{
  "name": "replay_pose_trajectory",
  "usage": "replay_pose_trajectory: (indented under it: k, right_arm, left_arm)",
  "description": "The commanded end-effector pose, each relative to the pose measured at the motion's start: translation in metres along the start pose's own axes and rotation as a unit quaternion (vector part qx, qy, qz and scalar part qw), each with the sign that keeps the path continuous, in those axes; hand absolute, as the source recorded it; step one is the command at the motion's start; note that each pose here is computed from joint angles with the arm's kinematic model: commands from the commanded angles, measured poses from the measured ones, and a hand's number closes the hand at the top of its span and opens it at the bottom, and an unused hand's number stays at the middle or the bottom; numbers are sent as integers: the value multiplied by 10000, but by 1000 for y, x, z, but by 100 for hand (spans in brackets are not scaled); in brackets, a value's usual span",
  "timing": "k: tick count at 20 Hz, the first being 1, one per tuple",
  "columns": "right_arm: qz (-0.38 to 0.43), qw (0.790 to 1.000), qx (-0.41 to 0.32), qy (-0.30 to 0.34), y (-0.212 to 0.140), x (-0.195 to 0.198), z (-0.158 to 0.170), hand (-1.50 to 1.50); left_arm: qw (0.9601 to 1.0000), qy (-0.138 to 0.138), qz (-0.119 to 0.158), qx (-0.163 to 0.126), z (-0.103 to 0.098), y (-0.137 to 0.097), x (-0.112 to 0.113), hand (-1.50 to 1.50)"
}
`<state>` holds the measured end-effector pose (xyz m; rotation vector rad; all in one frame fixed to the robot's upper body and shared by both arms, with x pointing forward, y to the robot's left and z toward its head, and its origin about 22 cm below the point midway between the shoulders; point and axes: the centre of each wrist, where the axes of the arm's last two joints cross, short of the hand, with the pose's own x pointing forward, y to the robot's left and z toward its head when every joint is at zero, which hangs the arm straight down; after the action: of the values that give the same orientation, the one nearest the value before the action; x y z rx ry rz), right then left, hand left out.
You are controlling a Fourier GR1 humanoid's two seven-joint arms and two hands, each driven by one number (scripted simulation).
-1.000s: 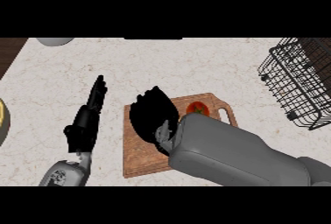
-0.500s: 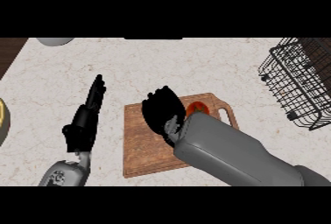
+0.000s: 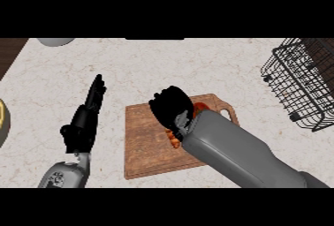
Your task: Pick the croissant from the cutting board and place it in the tiered basket
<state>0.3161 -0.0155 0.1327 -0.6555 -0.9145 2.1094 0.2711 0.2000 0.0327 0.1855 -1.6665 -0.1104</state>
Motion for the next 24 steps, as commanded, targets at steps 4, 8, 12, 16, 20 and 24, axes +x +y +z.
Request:
replay_pose_trajectory:
  k: [4,8,12,16,20,24]
  right_arm:
    - [-94,9998,139,-66,-12,4,-16,-150]
    - [-173,9998,92,73,13,17,-25,-150]
    - [-115,9997,190,40,18,24,-31,-150]
    - [-40,9996,276,99,34,24,-45,-150]
    - [-259,9991,333,91,44,16,-45,-150]
    - [-215,9995,241,62,41,7,-52,-150]
  left_arm:
    - [9999,0,-107,38,1,-3,-6,0]
    - [10000,-5,-40,-6,6,7,2,0]
    - [10000,18,-13,22,0,6,1,0]
    - [10000,3,41,-28,10,-7,-12,0]
    - [10000,-26,2,-66,-7,-4,-1,0]
    - [10000,37,-38,-76,2,1,-7,0]
